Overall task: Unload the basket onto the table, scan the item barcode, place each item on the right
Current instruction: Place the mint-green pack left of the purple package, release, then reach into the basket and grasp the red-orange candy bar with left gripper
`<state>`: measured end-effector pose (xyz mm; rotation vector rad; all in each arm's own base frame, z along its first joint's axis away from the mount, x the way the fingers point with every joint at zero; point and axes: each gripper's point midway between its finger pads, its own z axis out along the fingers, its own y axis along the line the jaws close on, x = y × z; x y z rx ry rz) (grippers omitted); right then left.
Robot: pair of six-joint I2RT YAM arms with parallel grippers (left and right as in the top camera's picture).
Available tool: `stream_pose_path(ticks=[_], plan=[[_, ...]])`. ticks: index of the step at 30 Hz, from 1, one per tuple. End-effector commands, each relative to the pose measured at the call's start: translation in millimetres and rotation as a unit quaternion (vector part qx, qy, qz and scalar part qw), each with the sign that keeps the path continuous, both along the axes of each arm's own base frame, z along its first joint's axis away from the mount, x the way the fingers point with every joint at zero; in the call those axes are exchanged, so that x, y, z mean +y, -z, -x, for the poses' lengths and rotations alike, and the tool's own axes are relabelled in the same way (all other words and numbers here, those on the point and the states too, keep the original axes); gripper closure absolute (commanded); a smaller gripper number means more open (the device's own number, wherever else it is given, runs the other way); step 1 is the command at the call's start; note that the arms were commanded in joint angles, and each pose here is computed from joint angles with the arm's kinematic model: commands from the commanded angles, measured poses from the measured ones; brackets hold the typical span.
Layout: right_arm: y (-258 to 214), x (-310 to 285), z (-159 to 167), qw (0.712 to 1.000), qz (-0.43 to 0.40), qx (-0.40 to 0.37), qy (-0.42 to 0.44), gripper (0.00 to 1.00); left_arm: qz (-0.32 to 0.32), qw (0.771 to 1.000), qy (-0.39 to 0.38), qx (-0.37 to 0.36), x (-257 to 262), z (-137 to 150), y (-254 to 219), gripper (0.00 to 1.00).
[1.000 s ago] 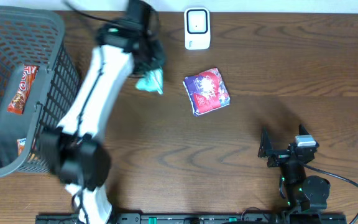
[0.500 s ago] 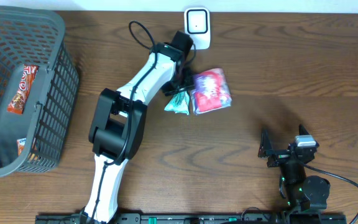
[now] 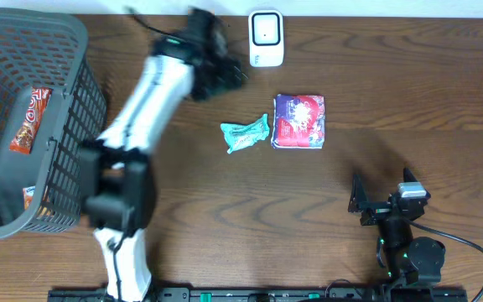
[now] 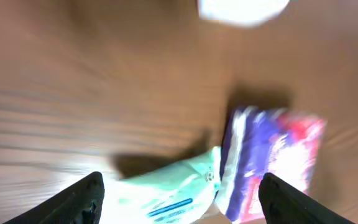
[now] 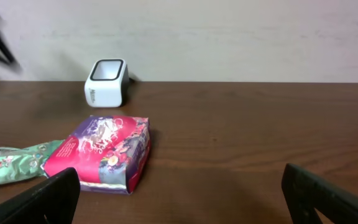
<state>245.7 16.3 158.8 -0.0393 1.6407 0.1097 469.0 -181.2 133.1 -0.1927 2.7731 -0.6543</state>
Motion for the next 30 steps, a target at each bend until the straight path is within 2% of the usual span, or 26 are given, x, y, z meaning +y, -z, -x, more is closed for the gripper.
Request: stream_pose_path(ticks=[1, 4, 8, 12, 14, 16, 17, 19, 24, 27, 28, 30], plan=[[0.7, 3.7, 0.4, 1.0, -0.003, 0.0, -0.007, 0.01, -0.011, 0.99, -0.073, -0.123, 75.5, -14.6, -104.9, 0.16], [0.7, 3.7, 0.4, 1.0, -0.003, 0.0, -0.007, 0.01, -0.061, 0.968, -0.161, -0.181, 148.8, -10.3, -152.2, 0.15], [0.7, 3.7, 0.4, 1.0, -0.003, 0.0, -0.007, 0.01, -0.158, 0.914, -0.301, -0.223, 257.7, 20.5, -199.9, 0.14], [0.8, 3.7, 0.4, 1.0, -0.003, 0.0, -0.007, 0.01, -0.238, 0.855, -0.413, -0.205, 346.4, 69.7, -216.9, 0.13], [0.8, 3.7, 0.4, 1.0, -0.003, 0.0, -0.007, 0.01, -0.267, 0.836, -0.449, -0.169, 379.0, 94.6, -208.6, 0.13], [0.8, 3.7, 0.4, 1.0, -0.003, 0.0, -0.007, 0.01, -0.29, 0.834, -0.45, -0.132, 399.2, 111.5, -193.8, 0.13], [0.8, 3.7, 0.4, 1.0, -0.003, 0.0, -0.007, 0.01, -0.3, 0.835, -0.448, -0.113, 409.4, 118.9, -184.3, 0.09], [0.7, 3.7, 0.4, 1.0, -0.003, 0.0, -0.007, 0.01, -0.313, 0.835, -0.445, -0.083, 426.4, 126.8, -166.0, 0.07], [0.8, 3.7, 0.4, 1.0, -0.003, 0.0, -0.007, 0.01, -0.336, 0.844, -0.418, -0.034, 456.4, 123.8, -125.1, 0.04], [0.7, 3.7, 0.4, 1.0, -0.003, 0.0, -0.007, 0.01, -0.334, 0.874, -0.352, -0.018, 456.2, 105.7, -96.2, 0.04], [0.7, 3.7, 0.4, 1.0, -0.003, 0.0, -0.007, 0.01, -0.308, 0.9, -0.309, -0.016, 447.0, 91.1, -76.0, 0.04], [0.7, 3.7, 0.4, 1.0, -0.003, 0.0, -0.007, 0.01, -0.28, 0.916, -0.289, -0.013, 440.7, 79.1, -57.1, 0.05]])
